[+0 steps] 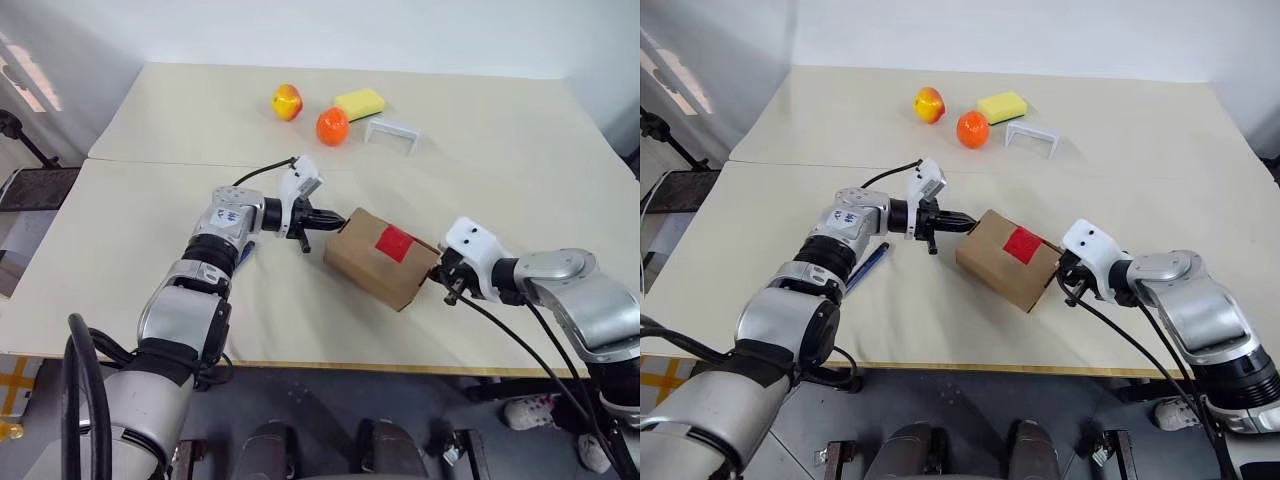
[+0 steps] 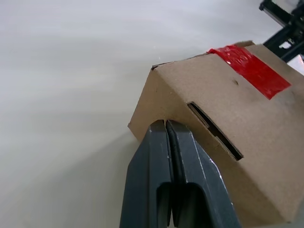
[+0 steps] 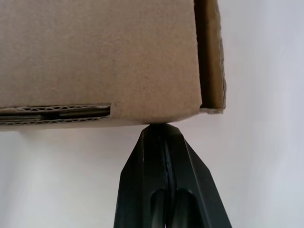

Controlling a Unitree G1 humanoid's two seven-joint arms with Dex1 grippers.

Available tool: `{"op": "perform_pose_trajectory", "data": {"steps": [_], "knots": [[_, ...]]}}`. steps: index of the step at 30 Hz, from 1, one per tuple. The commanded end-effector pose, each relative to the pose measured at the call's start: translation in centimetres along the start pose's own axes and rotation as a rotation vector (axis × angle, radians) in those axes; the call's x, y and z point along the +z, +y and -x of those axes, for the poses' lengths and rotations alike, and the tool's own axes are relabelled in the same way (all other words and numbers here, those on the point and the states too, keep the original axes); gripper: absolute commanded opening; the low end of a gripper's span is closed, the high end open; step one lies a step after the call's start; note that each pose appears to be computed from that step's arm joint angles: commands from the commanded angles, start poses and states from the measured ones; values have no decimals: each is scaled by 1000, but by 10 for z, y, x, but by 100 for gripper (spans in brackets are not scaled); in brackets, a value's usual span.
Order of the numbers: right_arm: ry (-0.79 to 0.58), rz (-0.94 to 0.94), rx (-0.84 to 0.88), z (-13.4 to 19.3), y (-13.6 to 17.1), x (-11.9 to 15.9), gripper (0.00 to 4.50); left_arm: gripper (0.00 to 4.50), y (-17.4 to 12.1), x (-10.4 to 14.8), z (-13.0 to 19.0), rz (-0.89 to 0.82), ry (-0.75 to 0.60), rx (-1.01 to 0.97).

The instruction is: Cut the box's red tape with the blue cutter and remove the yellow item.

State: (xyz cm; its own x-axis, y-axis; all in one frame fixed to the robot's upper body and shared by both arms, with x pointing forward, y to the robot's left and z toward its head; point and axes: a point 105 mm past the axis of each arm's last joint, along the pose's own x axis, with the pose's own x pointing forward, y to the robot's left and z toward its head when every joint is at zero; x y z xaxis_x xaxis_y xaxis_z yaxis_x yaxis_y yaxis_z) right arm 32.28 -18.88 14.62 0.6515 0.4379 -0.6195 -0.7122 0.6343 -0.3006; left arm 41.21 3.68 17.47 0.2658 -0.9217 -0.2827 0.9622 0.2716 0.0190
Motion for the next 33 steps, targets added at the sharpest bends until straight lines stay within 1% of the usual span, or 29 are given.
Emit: {"op": "perform_pose_trajectory", "data": {"steps": [1,5,8,11,15,17,19,21,22,24,25,27,28,29,30,31,33], "knots": [[-68,70,-15,12,-2,20,0,5,-4,8,-9,-33,-11,-18],[-57,74,-18,14,-3,18,0,5,-1,7,-7,-30,-17,4],[6,90,-27,19,-7,8,0,5,3,5,-4,-32,-13,26],[80,105,-74,26,-19,-7,0,5,11,6,6,-38,-22,73],[112,123,-134,34,-34,-15,0,5,21,10,19,-49,-41,132],[98,126,-187,43,-49,-16,0,5,31,22,38,-71,-74,193],[15,78,-193,54,-62,-7,0,43,39,32,69,-38,-69,219],[-89,27,-84,59,-55,8,34,84,39,40,94,-44,-77,217],[-125,15,-32,61,-50,13,52,117,38,43,105,-44,-91,218],[-175,13,9,63,-51,19,117,175,36,45,126,-34,-110,240],[-190,8,23,63,-53,20,150,204,34,41,140,-21,-106,260],[-204,4,40,62,-56,21,221,267,30,37,152,-6,-97,283],[-212,5,51,61,-56,21,251,291,28,34,159,-1,-90,296],[-220,12,62,59,-58,20,282,322,23,27,175,13,-89,326],[-223,26,74,55,-61,19,319,353,19,14,203,38,-97,391],[-228,37,96,51,-62,18,354,386,12,-4,229,71,-71,457],[-247,51,124,46,-63,18,425,447,-3,-24,259,107,-40,531]]}}
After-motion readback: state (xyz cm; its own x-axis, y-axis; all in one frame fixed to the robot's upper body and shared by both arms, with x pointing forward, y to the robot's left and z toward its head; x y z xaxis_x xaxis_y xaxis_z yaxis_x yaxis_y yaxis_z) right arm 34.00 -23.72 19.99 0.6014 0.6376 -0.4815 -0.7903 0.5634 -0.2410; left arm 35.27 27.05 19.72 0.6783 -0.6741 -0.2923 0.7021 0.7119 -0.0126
